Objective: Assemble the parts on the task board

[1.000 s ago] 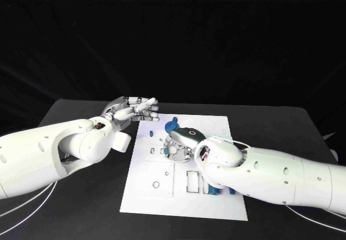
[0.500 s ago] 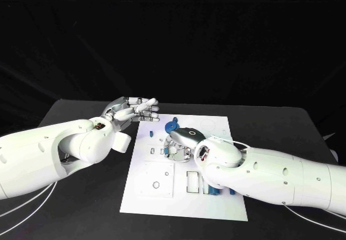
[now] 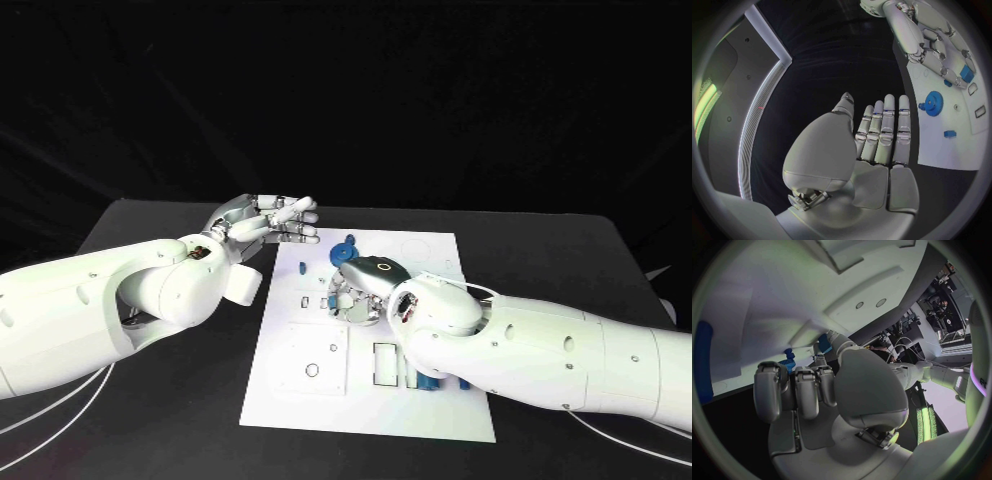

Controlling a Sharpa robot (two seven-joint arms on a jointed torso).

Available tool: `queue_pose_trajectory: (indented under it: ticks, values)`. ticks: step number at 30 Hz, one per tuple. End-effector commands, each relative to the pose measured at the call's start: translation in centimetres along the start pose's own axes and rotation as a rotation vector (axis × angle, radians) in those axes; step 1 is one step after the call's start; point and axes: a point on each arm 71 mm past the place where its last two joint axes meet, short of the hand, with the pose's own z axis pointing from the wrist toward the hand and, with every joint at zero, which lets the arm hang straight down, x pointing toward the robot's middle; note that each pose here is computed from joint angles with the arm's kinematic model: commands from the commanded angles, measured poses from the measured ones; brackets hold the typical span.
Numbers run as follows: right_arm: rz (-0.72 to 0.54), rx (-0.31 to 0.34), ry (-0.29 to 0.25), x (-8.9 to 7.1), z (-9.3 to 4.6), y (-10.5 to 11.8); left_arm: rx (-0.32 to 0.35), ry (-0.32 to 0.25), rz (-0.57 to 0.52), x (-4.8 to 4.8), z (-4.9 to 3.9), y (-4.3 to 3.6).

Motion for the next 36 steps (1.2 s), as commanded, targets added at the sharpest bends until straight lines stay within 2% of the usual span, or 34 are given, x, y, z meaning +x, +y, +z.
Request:
queue_pose_trajectory:
  ticks: [1,15,21,25,28,31,36]
  values:
    - [-0.015,0.007,0.009,0.2,0.0,-0.1,0.005,0.022,-0.008,0.28,0.04,-0.1]
    - [-0.007,0.004,-0.013,0.0,0.0,0.0,0.004,0.023,-0.008,0.27,0.06,-0.08]
    - [0.009,-0.001,-0.053,-0.3,-0.2,-0.1,0.001,0.025,-0.009,0.26,0.09,-0.06]
    - [0.041,-0.023,-0.115,-1.0,-1.0,-0.3,-0.003,0.031,-0.002,0.14,0.13,0.0]
    - [0.123,-0.091,-0.163,-2.0,-1.9,-0.6,-0.009,0.051,0.02,-0.01,0.18,0.08]
    - [0.273,-0.147,-0.173,-3.5,-2.9,-1.8,-0.022,0.093,0.063,-0.24,0.27,0.24]
    - [0.446,-0.159,-0.161,-6.2,-4.7,-4.3,-0.069,0.135,0.171,-0.78,0.43,0.72]
